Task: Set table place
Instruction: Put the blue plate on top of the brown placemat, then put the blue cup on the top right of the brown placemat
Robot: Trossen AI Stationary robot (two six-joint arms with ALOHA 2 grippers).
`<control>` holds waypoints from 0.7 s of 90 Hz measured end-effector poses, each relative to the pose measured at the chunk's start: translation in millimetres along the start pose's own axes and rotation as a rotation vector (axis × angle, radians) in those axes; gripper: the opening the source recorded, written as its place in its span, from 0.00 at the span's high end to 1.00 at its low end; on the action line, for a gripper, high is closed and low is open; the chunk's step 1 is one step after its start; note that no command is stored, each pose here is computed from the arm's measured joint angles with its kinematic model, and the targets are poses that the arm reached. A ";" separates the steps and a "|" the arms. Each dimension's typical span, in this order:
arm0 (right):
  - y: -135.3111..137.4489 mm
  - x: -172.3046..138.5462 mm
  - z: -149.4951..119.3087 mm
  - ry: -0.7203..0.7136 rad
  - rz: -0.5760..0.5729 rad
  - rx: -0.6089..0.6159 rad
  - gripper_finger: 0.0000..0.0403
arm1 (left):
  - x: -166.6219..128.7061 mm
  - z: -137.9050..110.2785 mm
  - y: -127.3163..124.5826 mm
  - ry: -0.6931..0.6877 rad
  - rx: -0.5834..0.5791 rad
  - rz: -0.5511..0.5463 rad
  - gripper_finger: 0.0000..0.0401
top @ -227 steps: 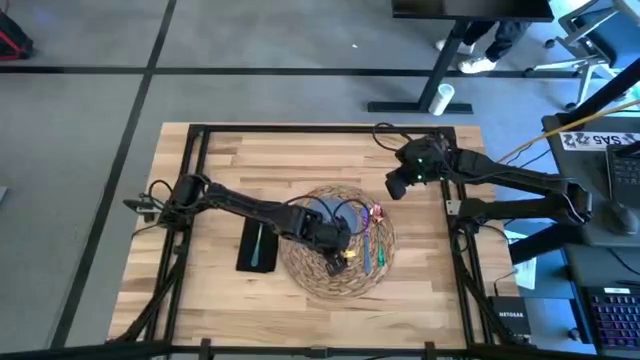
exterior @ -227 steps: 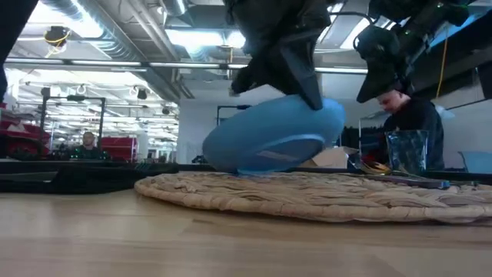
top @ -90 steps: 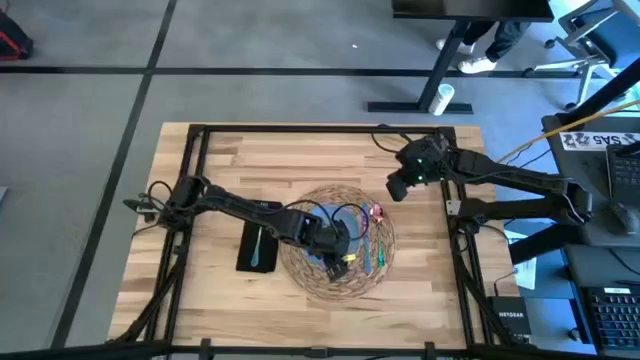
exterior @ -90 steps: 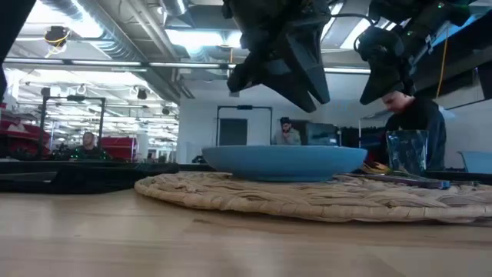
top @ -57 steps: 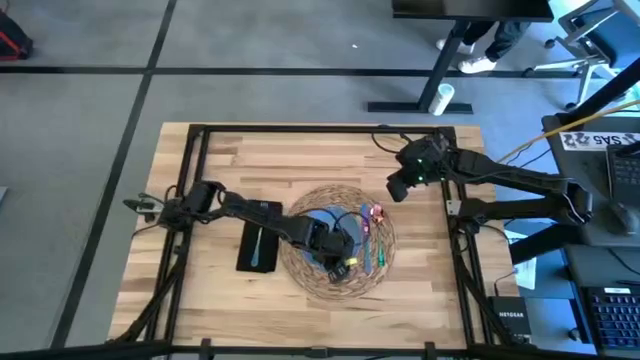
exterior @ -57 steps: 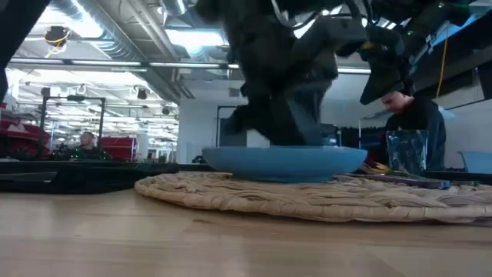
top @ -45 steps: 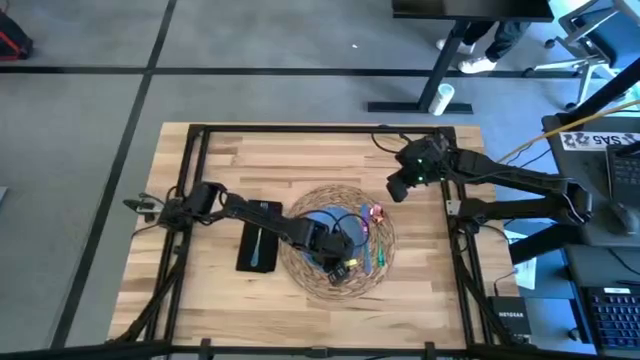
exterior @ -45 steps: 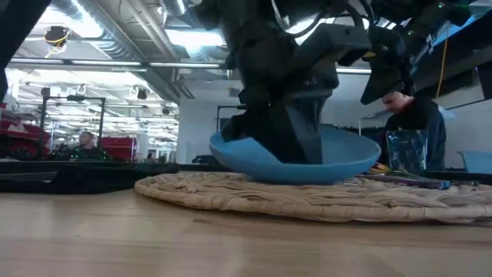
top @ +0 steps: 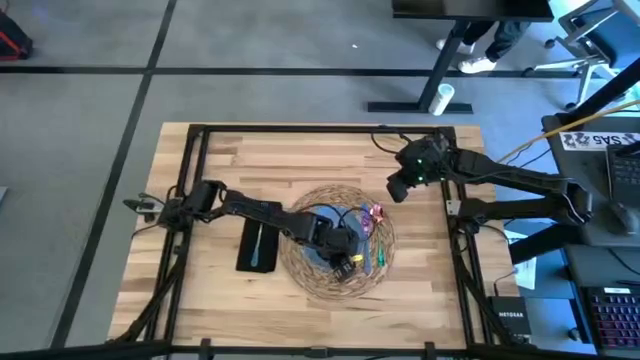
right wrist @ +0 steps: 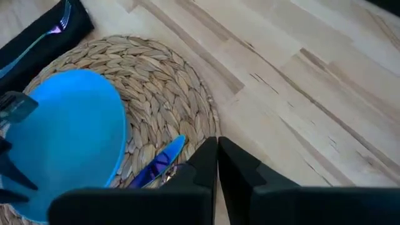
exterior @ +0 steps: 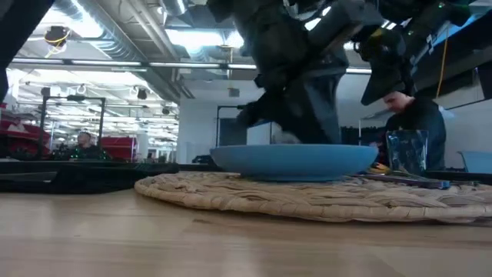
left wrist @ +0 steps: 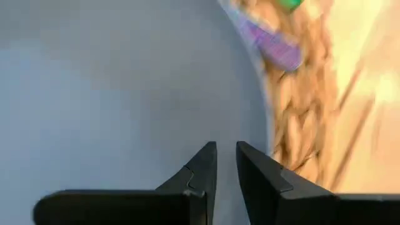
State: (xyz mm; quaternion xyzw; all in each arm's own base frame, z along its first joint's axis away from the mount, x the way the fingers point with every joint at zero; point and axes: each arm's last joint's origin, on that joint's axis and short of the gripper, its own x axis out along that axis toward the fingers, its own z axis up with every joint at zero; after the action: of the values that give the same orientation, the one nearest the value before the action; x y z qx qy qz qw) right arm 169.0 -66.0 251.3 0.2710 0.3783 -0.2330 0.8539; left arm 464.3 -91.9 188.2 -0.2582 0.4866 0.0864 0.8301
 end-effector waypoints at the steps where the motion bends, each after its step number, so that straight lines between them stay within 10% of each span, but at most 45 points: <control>1: 0.0 0.0 0.0 0.000 0.000 0.000 1.00 | -0.7 1.0 -0.2 -0.003 0.003 -0.002 0.89; 63: -0.6 -35.1 13.9 0.025 -0.291 -0.136 0.89 | -61.7 42.9 16.5 -0.039 0.086 0.044 0.89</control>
State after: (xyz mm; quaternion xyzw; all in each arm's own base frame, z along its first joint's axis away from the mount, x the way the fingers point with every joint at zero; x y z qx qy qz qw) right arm 154.6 -68.6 286.1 0.1576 0.4393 -0.3248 0.8226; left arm 458.9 -49.2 252.0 -0.2095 0.4793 0.0887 0.8476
